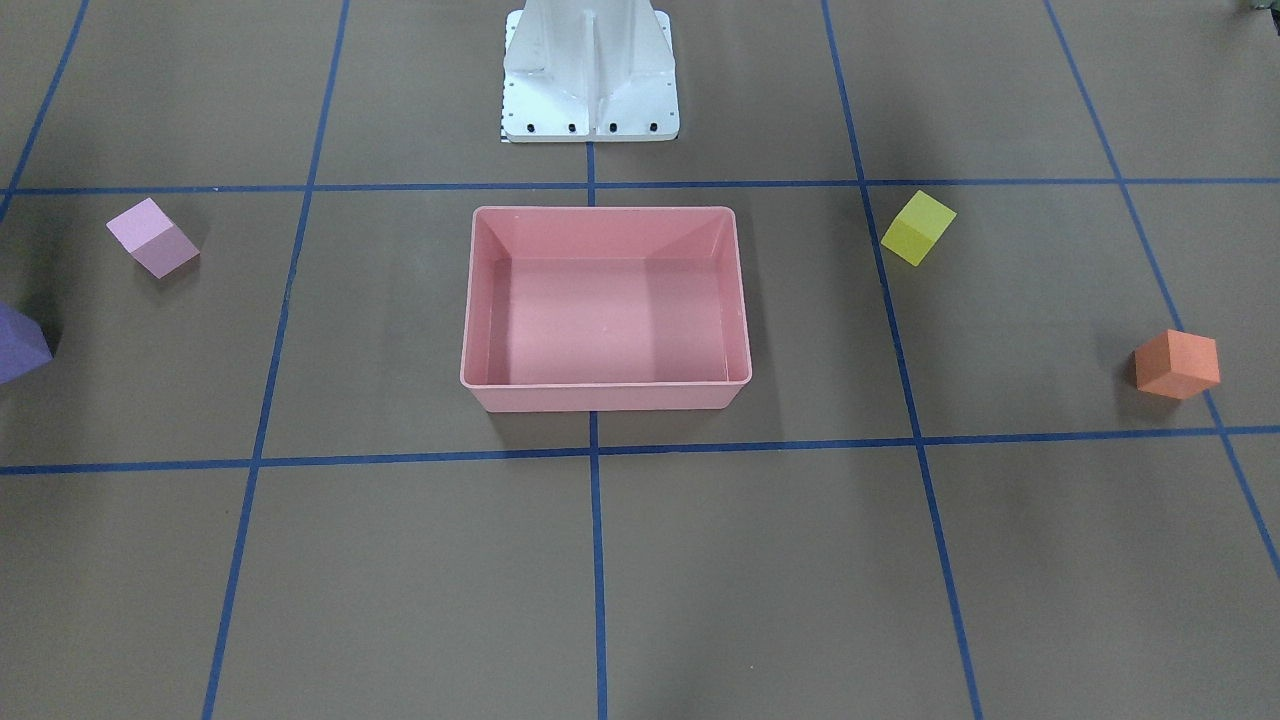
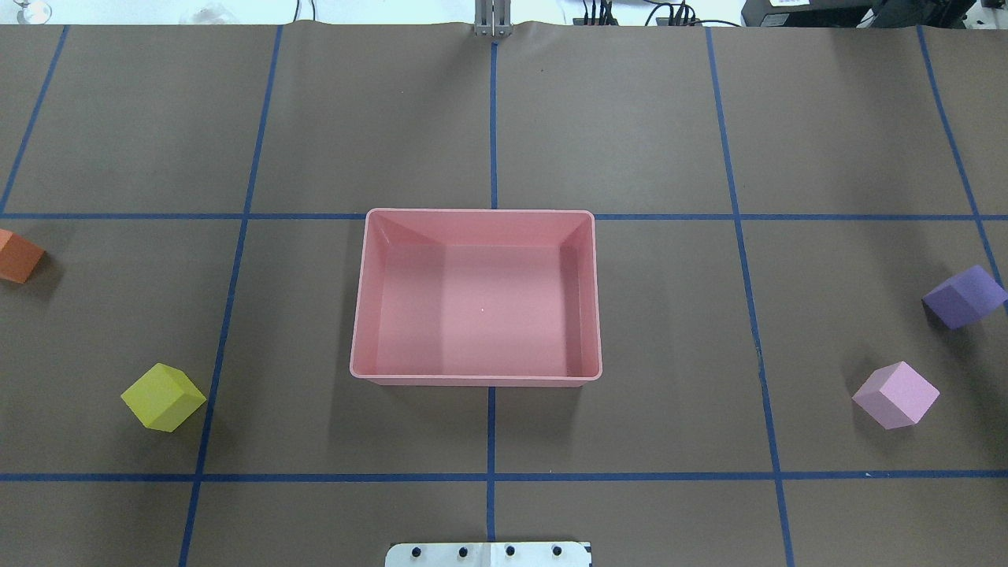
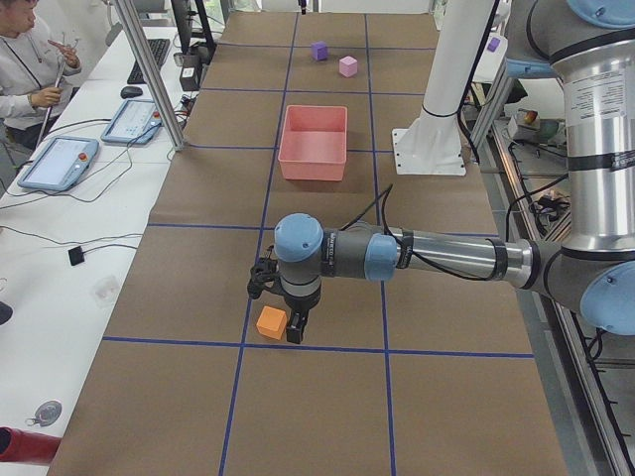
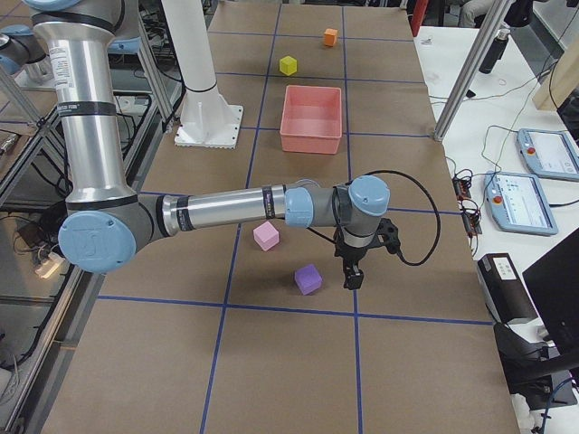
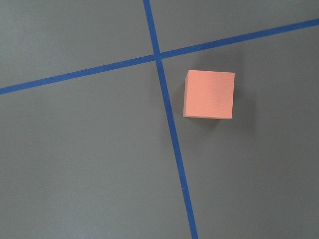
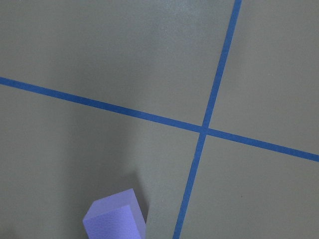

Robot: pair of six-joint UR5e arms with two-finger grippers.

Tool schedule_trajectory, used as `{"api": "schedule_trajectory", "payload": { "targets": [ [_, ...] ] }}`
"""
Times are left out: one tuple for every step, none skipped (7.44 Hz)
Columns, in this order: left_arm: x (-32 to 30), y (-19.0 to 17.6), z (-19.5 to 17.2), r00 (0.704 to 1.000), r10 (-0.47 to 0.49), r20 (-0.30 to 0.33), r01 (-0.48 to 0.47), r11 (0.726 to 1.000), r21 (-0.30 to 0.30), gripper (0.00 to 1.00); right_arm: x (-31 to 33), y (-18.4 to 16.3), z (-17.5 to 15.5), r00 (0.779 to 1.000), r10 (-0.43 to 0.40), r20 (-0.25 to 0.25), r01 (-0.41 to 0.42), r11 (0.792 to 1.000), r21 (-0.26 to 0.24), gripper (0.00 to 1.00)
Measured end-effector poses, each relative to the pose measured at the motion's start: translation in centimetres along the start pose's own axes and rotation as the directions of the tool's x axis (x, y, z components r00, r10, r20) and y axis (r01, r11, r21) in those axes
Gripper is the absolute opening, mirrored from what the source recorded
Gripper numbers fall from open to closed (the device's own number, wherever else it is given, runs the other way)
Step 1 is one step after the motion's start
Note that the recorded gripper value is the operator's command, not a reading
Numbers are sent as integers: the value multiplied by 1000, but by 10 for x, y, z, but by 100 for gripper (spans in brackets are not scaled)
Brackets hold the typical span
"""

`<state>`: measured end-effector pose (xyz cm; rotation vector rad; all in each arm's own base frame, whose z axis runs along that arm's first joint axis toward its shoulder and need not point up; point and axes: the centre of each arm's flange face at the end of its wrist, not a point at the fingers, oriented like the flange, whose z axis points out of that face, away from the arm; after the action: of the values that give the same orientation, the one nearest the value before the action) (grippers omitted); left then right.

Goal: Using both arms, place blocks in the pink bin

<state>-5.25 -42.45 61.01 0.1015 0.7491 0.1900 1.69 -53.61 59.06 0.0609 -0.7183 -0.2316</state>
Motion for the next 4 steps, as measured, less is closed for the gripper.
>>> {"api": "schedule_trajectory", "payload": {
  "targets": [
    [0, 0, 0, 1000, 1, 2, -1, 1000, 0, 100, 0, 0, 0, 1000, 0, 0, 0, 1000, 0, 100],
    [0, 0, 0, 1000, 1, 4, -1, 1000, 0, 100, 0, 0, 0, 1000, 0, 0, 0, 1000, 0, 100],
    [1, -1, -1, 1000, 4, 3, -4, 1000, 2, 100, 0, 0, 0, 1000, 0, 0, 0, 1000, 0, 100],
    [3, -2, -3, 1000, 11, 2, -11, 1000, 8, 100, 0, 0, 0, 1000, 1, 0, -1, 1000, 0, 100]
  ]
}}
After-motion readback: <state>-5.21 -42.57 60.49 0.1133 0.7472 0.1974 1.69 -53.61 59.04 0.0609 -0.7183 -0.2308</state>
